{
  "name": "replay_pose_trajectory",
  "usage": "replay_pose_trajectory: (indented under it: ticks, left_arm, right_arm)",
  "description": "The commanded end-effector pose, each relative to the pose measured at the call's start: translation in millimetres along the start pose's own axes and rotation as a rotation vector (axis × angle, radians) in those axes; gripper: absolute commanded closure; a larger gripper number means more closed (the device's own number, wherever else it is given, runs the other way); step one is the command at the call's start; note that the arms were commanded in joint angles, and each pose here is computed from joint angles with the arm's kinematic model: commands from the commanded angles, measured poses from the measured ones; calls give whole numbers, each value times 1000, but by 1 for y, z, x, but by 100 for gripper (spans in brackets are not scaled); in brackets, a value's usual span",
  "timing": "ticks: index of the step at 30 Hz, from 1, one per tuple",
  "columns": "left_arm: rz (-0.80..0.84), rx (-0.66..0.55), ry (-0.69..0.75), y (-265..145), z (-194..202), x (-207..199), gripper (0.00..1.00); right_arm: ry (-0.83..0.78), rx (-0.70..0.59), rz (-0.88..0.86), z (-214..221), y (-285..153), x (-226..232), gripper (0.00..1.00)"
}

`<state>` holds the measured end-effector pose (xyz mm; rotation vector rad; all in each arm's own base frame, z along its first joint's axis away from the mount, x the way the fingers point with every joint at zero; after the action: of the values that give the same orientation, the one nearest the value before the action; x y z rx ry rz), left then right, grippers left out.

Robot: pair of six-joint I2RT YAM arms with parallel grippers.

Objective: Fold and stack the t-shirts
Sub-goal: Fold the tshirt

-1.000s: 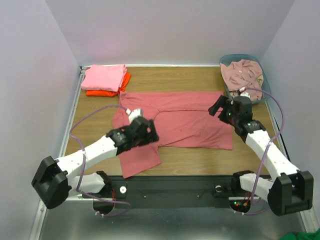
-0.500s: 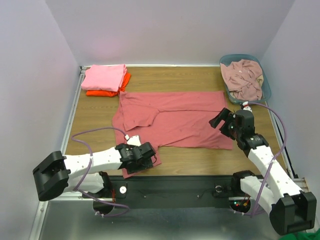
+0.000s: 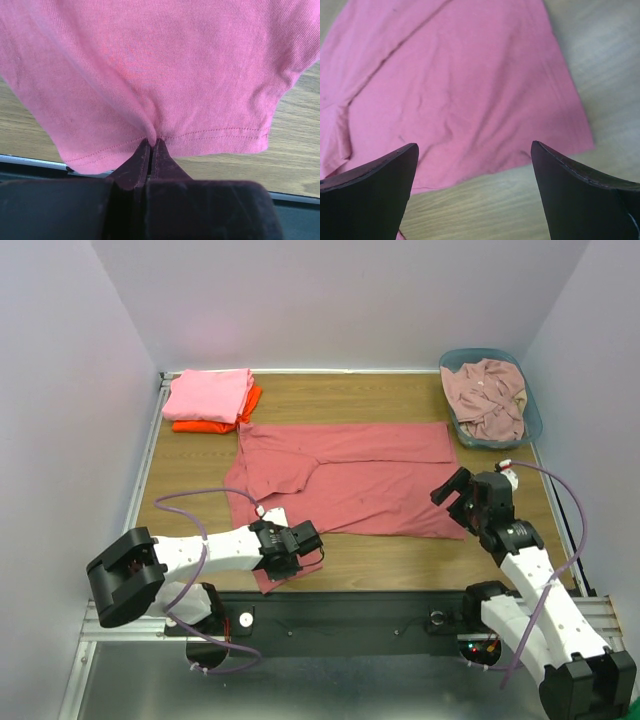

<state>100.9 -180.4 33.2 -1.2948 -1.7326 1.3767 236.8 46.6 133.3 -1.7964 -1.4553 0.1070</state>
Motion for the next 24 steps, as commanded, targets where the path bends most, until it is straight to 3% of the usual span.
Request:
replay_pose_trajectory:
  ticks: [1,16,21,24]
  left_arm:
    - [-40,-44,0,3,-6,10,100]
    - [-28,-84,36,-5,-21,0,100]
    - [-25,-84,52,-5,-25,-3,100]
    - [-24,-97,57,-7,-32,-4,100]
  right_arm:
    - [53,18,142,13,-7,-29,0]
    - [203,52,341,52,17,-70,2]
    - [207,43,321,57,32,-70,14]
    - [198,35,324,57,39,-71,31]
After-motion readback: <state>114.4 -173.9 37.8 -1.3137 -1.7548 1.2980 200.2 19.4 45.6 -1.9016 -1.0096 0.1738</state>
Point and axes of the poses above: each gripper's point midway between its finger pads, its own y axis out along the fingers, its own x axis along the line the jaws close on, z = x × y, the point moved 2 cm from there along -y, back along the fingers, and after that the axes turned 8 degrees about -y, right-handed, at the moved point
